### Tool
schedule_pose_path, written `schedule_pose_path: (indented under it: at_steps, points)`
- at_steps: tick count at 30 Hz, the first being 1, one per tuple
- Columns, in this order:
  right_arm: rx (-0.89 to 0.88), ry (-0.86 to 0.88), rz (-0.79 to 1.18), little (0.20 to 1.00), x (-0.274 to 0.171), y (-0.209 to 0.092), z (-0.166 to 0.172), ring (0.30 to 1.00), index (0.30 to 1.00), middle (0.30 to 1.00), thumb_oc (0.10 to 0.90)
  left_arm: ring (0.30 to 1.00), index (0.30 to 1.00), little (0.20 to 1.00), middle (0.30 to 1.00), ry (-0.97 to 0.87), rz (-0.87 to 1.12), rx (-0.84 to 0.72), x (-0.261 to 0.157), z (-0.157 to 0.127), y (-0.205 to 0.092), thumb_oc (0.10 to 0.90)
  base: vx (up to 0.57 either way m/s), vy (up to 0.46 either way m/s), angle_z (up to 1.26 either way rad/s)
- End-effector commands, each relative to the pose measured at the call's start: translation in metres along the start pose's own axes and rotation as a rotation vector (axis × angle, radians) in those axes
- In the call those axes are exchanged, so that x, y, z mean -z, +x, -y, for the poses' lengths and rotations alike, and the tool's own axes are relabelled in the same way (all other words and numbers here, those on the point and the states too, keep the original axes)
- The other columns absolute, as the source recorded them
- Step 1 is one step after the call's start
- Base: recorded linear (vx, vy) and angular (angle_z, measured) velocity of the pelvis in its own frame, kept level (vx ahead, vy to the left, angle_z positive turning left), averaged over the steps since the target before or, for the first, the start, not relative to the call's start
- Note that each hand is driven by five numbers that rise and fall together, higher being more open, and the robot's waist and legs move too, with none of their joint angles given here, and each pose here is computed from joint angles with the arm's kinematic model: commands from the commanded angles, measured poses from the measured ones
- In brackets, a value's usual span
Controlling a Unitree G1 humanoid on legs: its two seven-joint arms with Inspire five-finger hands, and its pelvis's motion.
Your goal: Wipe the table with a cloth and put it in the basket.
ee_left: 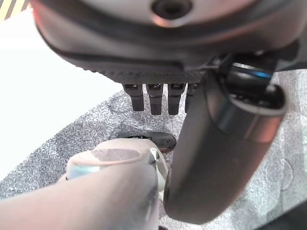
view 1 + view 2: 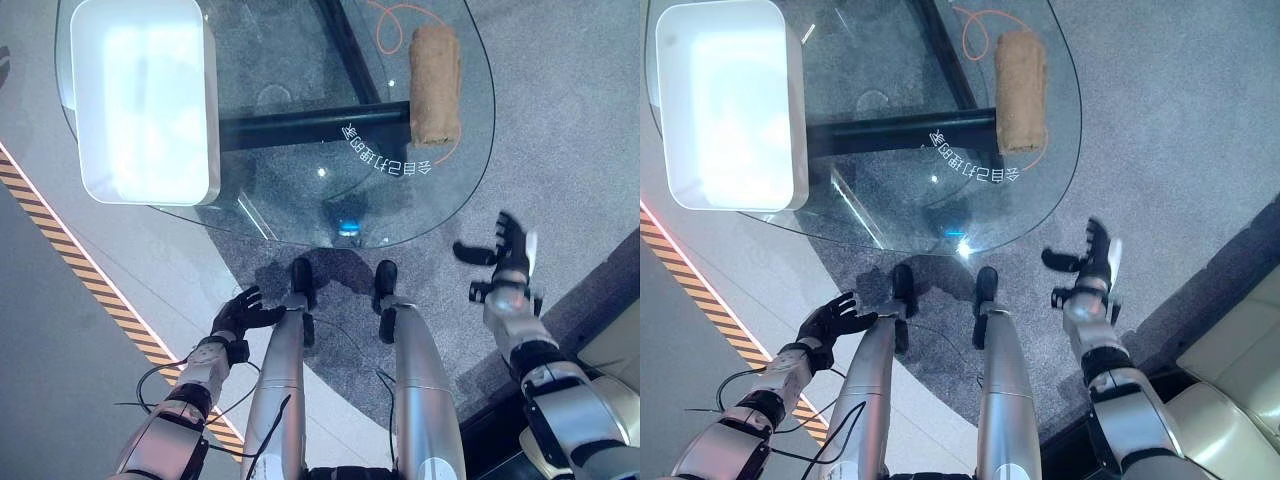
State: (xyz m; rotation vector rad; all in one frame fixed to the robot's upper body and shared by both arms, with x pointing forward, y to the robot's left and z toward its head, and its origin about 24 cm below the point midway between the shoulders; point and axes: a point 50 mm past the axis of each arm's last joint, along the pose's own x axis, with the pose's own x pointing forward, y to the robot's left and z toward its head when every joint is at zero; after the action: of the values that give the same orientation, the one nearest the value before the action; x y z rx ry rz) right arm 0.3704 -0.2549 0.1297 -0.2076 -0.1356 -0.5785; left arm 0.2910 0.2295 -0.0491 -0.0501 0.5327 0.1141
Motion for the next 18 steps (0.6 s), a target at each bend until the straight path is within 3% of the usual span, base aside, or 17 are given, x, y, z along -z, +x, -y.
schedule_pose_path:
  at_steps: [1,8,18]
  points:
    - [0.151,0.105,0.215,0.9,-0.051,0.011,0.021,0.9,0.9,0.9,0.8,0.9,0.9,0.9,0.9,-0.022,-0.062,-0.071,0.032,-0.017,-0.012,0.8,0.0,0.0,0.0]
    - [0.087,0.192,0.388,0.9,-0.114,0.006,-0.011,0.9,0.9,0.9,0.8,0.9,0.9,0.9,0.9,-0.024,-0.054,-0.046,0.03,-0.007,-0.009,0.8,0.0,0.004,0.0]
    - [-0.043,0.219,0.386,0.9,-0.142,-0.002,-0.04,0.9,0.9,0.9,0.8,0.9,0.9,0.9,0.9,-0.023,-0.058,-0.024,0.031,0.0,-0.009,0.8,0.0,0.0,0.0]
